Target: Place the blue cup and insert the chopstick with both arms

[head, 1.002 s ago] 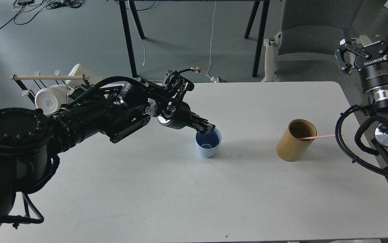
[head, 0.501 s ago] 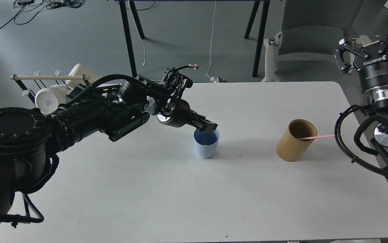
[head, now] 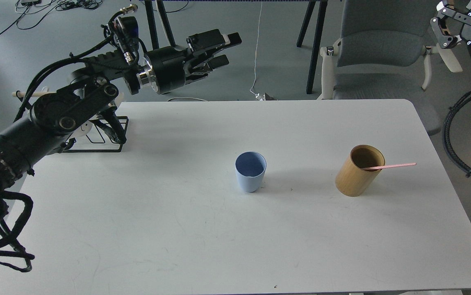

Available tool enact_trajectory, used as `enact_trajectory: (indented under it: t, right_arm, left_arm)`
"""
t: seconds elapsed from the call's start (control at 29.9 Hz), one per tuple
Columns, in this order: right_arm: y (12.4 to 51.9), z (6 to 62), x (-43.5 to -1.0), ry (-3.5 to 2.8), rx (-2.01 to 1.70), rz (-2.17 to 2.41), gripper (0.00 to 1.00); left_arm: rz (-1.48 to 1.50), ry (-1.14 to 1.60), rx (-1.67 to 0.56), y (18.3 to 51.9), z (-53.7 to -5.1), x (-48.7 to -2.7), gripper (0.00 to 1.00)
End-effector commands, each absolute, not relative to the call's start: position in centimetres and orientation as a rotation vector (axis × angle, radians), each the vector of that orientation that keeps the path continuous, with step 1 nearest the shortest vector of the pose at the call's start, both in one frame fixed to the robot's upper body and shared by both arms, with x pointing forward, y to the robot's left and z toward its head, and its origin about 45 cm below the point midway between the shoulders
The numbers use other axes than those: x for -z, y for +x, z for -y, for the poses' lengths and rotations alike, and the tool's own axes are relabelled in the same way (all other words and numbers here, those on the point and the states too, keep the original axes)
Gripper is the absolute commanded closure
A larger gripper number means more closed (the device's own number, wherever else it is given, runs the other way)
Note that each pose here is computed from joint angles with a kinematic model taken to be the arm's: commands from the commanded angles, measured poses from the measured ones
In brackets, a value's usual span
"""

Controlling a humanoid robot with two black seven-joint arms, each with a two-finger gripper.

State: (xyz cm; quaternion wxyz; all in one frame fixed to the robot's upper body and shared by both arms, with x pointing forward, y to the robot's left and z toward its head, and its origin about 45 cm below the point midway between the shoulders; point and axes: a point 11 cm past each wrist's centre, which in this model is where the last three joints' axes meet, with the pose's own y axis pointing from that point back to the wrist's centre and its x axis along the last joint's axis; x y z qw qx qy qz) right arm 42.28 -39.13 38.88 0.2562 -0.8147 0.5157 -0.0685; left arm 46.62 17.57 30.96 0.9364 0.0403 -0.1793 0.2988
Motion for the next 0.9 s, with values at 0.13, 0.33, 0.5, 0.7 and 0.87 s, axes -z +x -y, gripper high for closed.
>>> enact_trajectory:
  t: [0.13,0.33,0.5,0.7,0.87]
  right_arm:
    - [38.0,40.7,-40.6,-2.463,0.816,-1.714,0.05]
    - [35.0,41.2,-37.4,-2.285,1.357,-2.040,0.05]
    - [32.8,40.7,-34.4,-2.218,1.626,-2.088,0.05]
    - [30.0,40.5,-27.7,-2.392,1.490,-2.138,0.06]
    - [27.8,40.8,-23.8,-2.518,1.502,-2.143,0.06]
  left_arm:
    - [0.186,-0.367,-0.932,44.6,-28.3,-33.4,0.10]
    - [0.087,-0.423,-1.046,42.5,-32.3,-30.0,0.08]
    - [0.057,-0.417,-1.052,41.6,-32.4,-28.7,0.08]
    - [0.024,-0.408,-1.058,41.1,-32.3,-27.2,0.07]
    - [0.010,-0.412,-1.057,41.0,-31.9,-26.7,0.06]
